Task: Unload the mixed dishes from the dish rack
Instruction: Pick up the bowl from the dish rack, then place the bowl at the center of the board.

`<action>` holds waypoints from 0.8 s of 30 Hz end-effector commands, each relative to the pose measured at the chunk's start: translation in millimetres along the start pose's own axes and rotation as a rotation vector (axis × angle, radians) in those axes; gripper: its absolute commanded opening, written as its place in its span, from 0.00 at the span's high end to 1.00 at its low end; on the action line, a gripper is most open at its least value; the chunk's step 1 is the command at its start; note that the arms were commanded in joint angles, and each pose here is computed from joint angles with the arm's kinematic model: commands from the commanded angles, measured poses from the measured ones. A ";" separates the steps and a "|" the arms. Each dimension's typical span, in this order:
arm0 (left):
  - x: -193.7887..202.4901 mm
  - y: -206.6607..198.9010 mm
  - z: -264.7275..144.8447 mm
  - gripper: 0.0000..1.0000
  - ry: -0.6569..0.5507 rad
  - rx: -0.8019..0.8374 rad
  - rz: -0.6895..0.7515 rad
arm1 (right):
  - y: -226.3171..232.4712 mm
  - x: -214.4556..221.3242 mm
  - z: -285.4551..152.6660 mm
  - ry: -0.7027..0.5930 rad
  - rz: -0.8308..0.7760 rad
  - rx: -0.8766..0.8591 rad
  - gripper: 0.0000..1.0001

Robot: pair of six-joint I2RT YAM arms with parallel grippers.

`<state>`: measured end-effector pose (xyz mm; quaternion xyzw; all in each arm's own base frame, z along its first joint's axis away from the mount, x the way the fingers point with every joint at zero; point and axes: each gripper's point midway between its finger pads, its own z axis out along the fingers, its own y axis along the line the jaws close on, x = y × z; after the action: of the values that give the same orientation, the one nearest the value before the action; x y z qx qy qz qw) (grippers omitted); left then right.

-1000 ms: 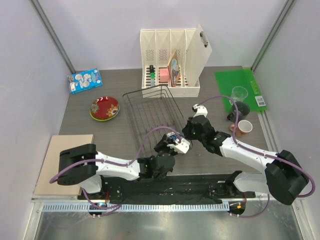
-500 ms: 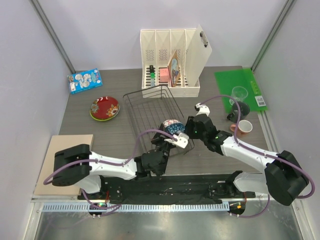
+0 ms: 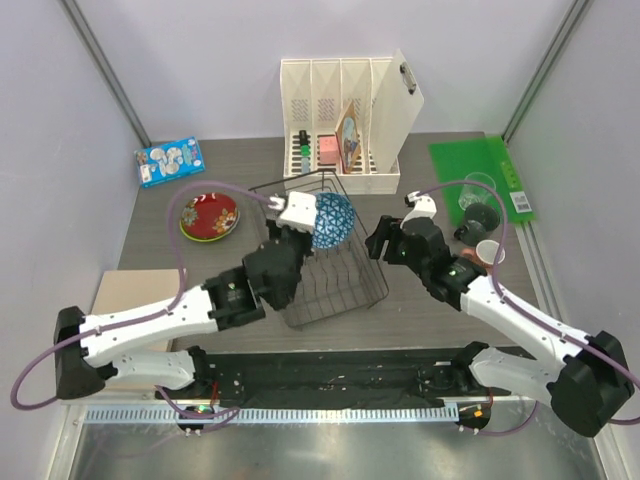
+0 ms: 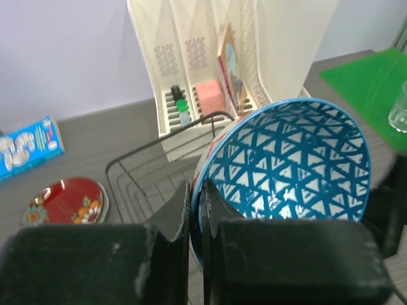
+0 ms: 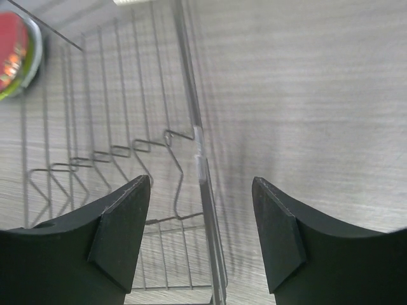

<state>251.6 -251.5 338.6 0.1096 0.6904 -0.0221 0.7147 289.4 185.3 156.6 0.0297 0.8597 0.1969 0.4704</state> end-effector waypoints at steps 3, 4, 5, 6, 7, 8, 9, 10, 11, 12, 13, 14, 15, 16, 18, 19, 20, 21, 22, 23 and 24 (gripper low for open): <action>33.3 31.6 11.3 1.00 0.264 -0.002 -0.268 | 15.0 -48.6 -30.7 -0.127 -0.017 -0.048 0.29; 34.5 43.2 15.2 1.00 0.274 -0.038 -0.304 | 17.2 -56.0 -35.0 -0.146 -0.018 -0.053 0.29; 37.4 50.3 13.7 1.00 0.300 -0.051 -0.309 | 18.3 -60.2 -38.5 -0.157 -0.014 -0.058 0.29; 38.1 57.2 13.1 1.00 0.312 -0.065 -0.328 | 20.4 -67.0 -46.0 -0.182 -0.008 -0.071 0.29; 41.7 75.5 17.3 1.00 0.324 -0.120 -0.349 | 20.9 -71.3 -49.6 -0.197 -0.003 -0.075 0.29; 49.0 86.9 15.5 1.00 0.356 -0.157 -0.380 | 22.4 -75.6 -54.1 -0.214 0.011 -0.084 0.28; 55.3 90.7 16.0 1.00 0.384 -0.148 -0.412 | 24.2 -81.3 -60.2 -0.239 0.018 -0.097 0.28; 58.7 117.1 19.0 1.00 0.383 -0.213 -0.465 | 24.2 -83.2 -62.8 -0.250 0.025 -0.102 0.29; 69.2 125.9 18.4 1.00 0.403 -0.239 -0.520 | 25.0 -85.4 -65.5 -0.263 0.032 -0.110 0.29; 75.8 122.0 17.8 1.00 0.441 -0.189 -0.580 | 27.7 -88.8 -68.0 -0.280 0.036 -0.126 0.29; 81.1 146.0 19.5 1.00 0.437 -0.246 -0.639 | 27.6 -89.0 -71.0 -0.292 0.040 -0.137 0.29; 95.1 149.5 17.6 1.00 0.473 -0.252 -0.675 | 29.0 -88.7 -71.8 -0.296 0.044 -0.149 0.29; 104.8 161.2 17.6 1.00 0.499 -0.284 -0.742 | 31.8 -89.9 -73.1 -0.304 0.048 -0.168 0.29; 112.3 165.3 17.0 1.00 0.522 -0.297 -0.772 | 34.6 -89.8 -74.8 -0.305 0.050 -0.185 0.29; 136.4 172.4 13.9 1.00 0.597 -0.341 -0.824 | 41.1 -88.4 -76.1 -0.298 0.045 -0.223 0.28; 148.6 179.9 12.0 1.00 0.629 -0.361 -0.869 | 42.4 -87.8 -76.3 -0.297 0.045 -0.231 0.29; 159.4 182.0 12.1 1.00 0.661 -0.374 -0.892 | 43.0 -86.9 -75.9 -0.296 0.046 -0.236 0.28; 165.4 183.2 12.1 1.00 0.677 -0.375 -0.918 | 43.0 -86.4 -74.9 -0.297 0.048 -0.237 0.29; 171.8 191.2 13.4 1.00 0.677 -0.399 -0.946 | 40.9 -83.5 -72.9 -0.294 0.050 -0.233 0.28; 182.2 191.6 11.6 1.00 0.700 -0.410 -0.954 | 40.3 -82.3 -72.3 -0.294 0.050 -0.233 0.29; 189.7 193.9 12.3 1.00 0.715 -0.427 -0.957 | 40.5 -82.2 -71.6 -0.298 0.052 -0.235 0.28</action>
<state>304.3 -29.9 188.1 -0.3274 0.8512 -0.0990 0.3981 270.5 175.8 264.0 0.0274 0.7683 0.2791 0.5753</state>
